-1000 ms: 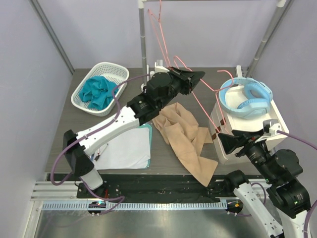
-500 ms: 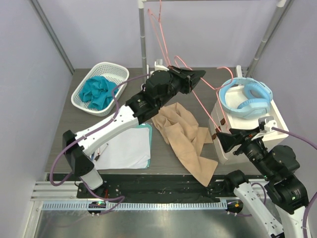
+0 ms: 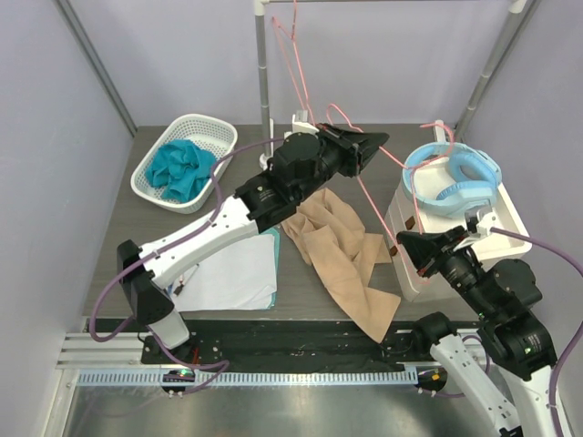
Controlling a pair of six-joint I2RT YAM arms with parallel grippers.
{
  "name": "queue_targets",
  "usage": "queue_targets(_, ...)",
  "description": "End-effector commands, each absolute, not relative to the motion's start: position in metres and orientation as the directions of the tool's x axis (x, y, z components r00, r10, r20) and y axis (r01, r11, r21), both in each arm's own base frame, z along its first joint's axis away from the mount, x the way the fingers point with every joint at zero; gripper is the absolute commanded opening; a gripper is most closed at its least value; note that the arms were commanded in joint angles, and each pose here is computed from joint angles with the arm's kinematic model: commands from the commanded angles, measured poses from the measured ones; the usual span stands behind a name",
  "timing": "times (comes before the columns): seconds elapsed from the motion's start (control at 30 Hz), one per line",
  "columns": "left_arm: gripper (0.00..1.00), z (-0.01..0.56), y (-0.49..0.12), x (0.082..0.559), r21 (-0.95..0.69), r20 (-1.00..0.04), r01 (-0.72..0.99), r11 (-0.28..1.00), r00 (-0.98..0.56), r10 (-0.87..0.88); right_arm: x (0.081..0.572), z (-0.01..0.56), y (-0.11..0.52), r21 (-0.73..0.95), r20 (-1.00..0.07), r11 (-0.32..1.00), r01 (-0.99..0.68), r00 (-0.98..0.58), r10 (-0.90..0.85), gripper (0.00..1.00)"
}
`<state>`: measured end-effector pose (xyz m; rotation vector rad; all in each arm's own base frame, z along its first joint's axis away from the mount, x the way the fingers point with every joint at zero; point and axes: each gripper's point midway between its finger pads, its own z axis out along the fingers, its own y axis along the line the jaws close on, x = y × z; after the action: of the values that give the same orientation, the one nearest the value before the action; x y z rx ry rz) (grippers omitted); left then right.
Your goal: Remove the t-shirt from the hanger
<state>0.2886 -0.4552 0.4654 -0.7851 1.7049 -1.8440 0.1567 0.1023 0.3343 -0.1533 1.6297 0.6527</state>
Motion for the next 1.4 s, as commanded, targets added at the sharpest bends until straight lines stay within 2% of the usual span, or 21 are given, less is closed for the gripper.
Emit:
queue_targets(0.0, 0.20, 0.495, -0.449, 0.281, -0.986, 0.064, 0.065, -0.156, -0.709, -0.703, 0.157, 0.359, 0.099, 0.354, -0.933, 0.817, -0.454, -0.121, 0.338, 0.01)
queue_targets(0.03, 0.30, 0.502, -0.447, 0.280, -0.979, 0.056, 0.101, -0.180, -0.707, -0.704, 0.154, 0.364, 0.096, 0.367, -0.928, 0.817, -0.445, -0.112, 0.356, 0.01)
queue_targets(0.1, 0.51, 0.496, -0.444, 0.279, -0.979, -0.034, 0.168, -0.116, -0.693, -0.720, 0.153, 0.363, 0.088, 0.403, -0.914, 0.825, -0.397, -0.126, 0.386, 0.01)
queue_targets(0.2, 0.60, 0.505, -0.430, 0.267, -0.948, -0.183, 0.314, -0.047, -0.663, -0.726, 0.158, 0.362, 0.081, 0.399, -0.917, 0.851, -0.341, -0.151, 0.369, 0.01)
queue_targets(0.27, 0.64, 0.504, -0.422, 0.261, -0.928, -0.249, 0.372, -0.012, -0.643, -0.724, 0.172, 0.358, 0.075, 0.386, -0.921, 0.882, -0.270, -0.167, 0.352, 0.01)
queue_targets(0.33, 0.64, 0.514, -0.410, 0.247, -0.899, -0.316, 0.437, 0.021, -0.614, -0.723, 0.182, 0.358, 0.076, 0.373, -0.924, 0.892, -0.253, -0.182, 0.335, 0.01)
queue_targets(0.5, 0.69, 0.503, -0.398, 0.208, -0.807, -0.524, 0.567, 0.166, -0.555, -0.646, 0.224, 0.368, 0.103, 0.376, -0.921, 0.878, -0.294, -0.219, 0.321, 0.01)
queue_targets(0.7, 0.70, 0.423, -0.358, 0.192, -0.707, -0.702, 0.584, 0.400, -0.506, -0.501, 0.275, 0.402, 0.122, 0.346, -0.938, 0.880, -0.326, -0.143, 0.316, 0.01)
queue_targets(0.73, 0.72, 0.410, -0.339, 0.191, -0.685, -0.725, 0.577, 0.445, -0.477, -0.497, 0.289, 0.396, 0.133, 0.341, -0.938, 0.875, -0.344, -0.181, 0.295, 0.01)
queue_targets(0.93, 0.73, 0.333, -0.291, 0.184, -0.636, -0.764, 0.476, 0.608, -0.500, -0.407, 0.344, 0.434, 0.154, 0.327, -0.945, 0.870, -0.369, -0.099, 0.313, 0.01)
queue_targets(1.1, 0.73, 0.293, -0.265, 0.177, -0.601, -0.774, 0.426, 0.677, -0.522, -0.359, 0.393, 0.453, 0.177, 0.319, -0.945, 0.865, -0.386, -0.057, 0.323, 0.01)
queue_targets(1.17, 0.74, 0.291, -0.254, 0.175, -0.592, -0.780, 0.420, 0.688, -0.514, -0.357, 0.421, 0.437, 0.183, 0.309, -0.951, 0.887, -0.343, -0.090, 0.297, 0.01)
queue_targets(1.2, 0.75, 0.284, -0.250, 0.173, -0.582, -0.783, 0.411, 0.702, -0.518, -0.345, 0.426, 0.456, 0.184, 0.299, -0.953, 0.888, -0.350, -0.057, 0.298, 0.01)
queue_targets(1.27, 0.78, 0.284, -0.242, 0.171, -0.587, -0.782, 0.411, 0.697, -0.510, -0.358, 0.450, 0.441, 0.193, 0.302, -0.953, 0.894, -0.330, -0.089, 0.289, 0.01)
queue_targets(1.37, 0.82, 0.278, -0.239, 0.169, -0.587, -0.783, 0.416, 0.694, -0.509, -0.358, 0.467, 0.456, 0.200, 0.296, -0.955, 0.898, -0.325, -0.070, 0.289, 0.01)
